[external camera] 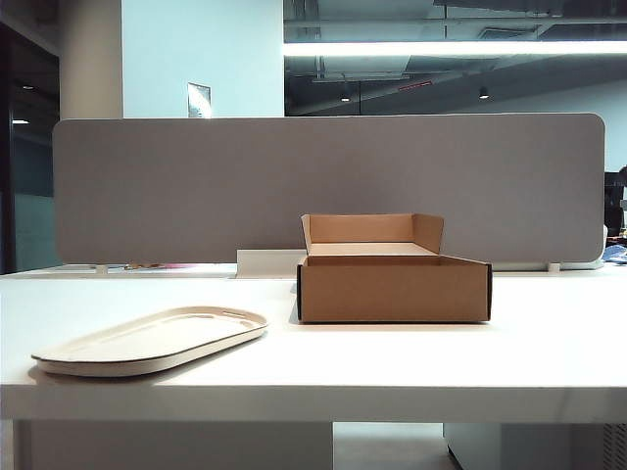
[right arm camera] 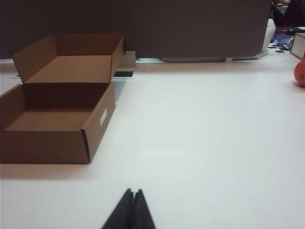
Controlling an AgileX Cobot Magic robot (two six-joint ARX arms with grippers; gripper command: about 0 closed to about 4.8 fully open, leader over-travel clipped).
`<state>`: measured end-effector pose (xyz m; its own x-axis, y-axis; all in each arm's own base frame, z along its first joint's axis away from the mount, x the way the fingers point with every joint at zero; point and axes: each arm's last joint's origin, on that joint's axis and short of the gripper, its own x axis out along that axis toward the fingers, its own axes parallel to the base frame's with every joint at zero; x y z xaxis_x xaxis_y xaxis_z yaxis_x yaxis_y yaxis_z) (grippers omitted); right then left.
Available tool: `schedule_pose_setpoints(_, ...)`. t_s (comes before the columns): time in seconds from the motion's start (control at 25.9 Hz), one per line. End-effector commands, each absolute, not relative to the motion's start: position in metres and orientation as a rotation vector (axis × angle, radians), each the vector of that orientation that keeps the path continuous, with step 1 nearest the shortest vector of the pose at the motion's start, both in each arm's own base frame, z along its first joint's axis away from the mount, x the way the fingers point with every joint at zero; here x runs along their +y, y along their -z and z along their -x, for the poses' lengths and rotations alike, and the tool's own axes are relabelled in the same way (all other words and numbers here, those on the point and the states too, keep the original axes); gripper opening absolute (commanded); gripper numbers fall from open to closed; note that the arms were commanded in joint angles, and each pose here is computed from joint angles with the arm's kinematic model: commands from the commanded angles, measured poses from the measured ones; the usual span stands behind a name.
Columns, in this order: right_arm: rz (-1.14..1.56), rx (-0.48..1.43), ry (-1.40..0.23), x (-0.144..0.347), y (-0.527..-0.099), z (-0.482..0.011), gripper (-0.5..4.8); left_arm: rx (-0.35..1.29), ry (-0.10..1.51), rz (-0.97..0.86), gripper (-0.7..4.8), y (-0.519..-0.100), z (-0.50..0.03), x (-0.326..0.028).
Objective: Pick up the lid and place it into the paper box.
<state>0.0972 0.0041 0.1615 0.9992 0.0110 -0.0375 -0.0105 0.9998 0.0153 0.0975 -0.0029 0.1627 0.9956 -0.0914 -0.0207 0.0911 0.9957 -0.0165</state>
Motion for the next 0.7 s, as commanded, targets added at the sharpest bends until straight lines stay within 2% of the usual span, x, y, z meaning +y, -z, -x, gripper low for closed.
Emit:
schedule_pose_setpoints(0.04, -0.013, 0.025, -0.009, 0.0041, -0.1612, -0.0975, -0.05, 0.011, 0.096, 0.008, -0.05, -0.1645, -0.0973, -0.0031)
schedule_pose_setpoints(0.54, -0.023, 0.024, -0.010, 0.0042, -0.1614, -0.0975, -0.05, 0.010, 0.096, 0.008, -0.05, -0.1646, -0.0973, -0.0031)
schedule_pose_setpoints(0.7, -0.027, 0.026, -0.134, 0.0077, -0.1613, -0.0972, -0.06, 0.010, 0.098, 0.008, -0.05, -0.1646, -0.0973, -0.0031)
